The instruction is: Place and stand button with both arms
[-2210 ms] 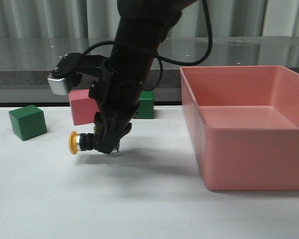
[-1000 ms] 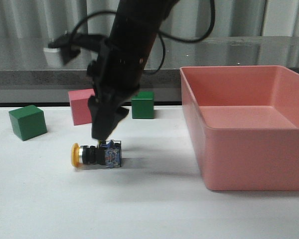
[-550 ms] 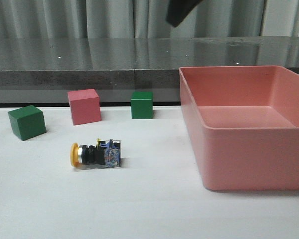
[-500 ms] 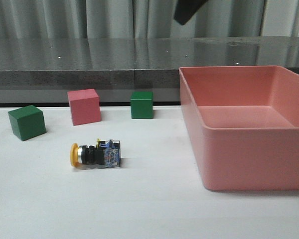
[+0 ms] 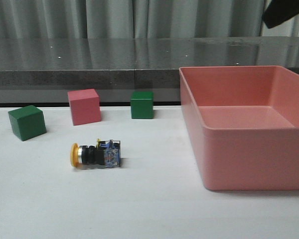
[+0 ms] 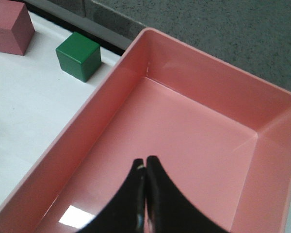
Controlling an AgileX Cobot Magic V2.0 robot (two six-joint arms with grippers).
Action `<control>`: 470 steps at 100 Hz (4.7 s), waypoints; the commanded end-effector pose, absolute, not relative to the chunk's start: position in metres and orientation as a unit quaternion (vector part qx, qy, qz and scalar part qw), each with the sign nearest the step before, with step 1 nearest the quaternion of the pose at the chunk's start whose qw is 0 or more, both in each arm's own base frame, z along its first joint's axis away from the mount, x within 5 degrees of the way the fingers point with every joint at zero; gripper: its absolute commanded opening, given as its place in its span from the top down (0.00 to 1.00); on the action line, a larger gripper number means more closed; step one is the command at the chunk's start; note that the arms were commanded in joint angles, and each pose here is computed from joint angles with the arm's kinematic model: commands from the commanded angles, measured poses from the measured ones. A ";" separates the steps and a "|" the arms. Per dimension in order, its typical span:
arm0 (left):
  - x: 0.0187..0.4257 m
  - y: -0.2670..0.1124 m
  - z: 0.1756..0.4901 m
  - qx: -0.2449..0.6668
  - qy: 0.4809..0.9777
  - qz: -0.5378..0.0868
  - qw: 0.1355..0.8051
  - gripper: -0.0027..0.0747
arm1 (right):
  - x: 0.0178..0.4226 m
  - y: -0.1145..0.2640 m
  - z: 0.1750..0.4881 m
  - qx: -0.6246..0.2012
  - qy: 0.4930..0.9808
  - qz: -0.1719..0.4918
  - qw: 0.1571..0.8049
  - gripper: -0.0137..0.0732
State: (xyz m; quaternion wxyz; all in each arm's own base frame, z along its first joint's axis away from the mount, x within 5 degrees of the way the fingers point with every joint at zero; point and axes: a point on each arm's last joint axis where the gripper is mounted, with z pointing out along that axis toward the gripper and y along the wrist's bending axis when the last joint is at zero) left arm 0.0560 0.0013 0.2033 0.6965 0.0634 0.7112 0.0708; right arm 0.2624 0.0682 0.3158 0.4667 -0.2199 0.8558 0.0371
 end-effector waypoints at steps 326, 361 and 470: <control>0.330 -0.100 0.193 0.484 0.666 -0.368 0.431 0.18 | 0.079 0.025 0.303 -0.173 0.733 0.043 0.656 0.97; 0.344 -0.101 0.158 0.467 0.686 -0.388 0.402 0.18 | 0.079 0.025 0.303 -0.173 0.733 0.043 0.656 0.97; 0.340 -0.102 0.109 0.505 0.676 -0.402 0.356 0.30 | 0.079 0.025 0.303 -0.173 0.733 0.043 0.656 0.97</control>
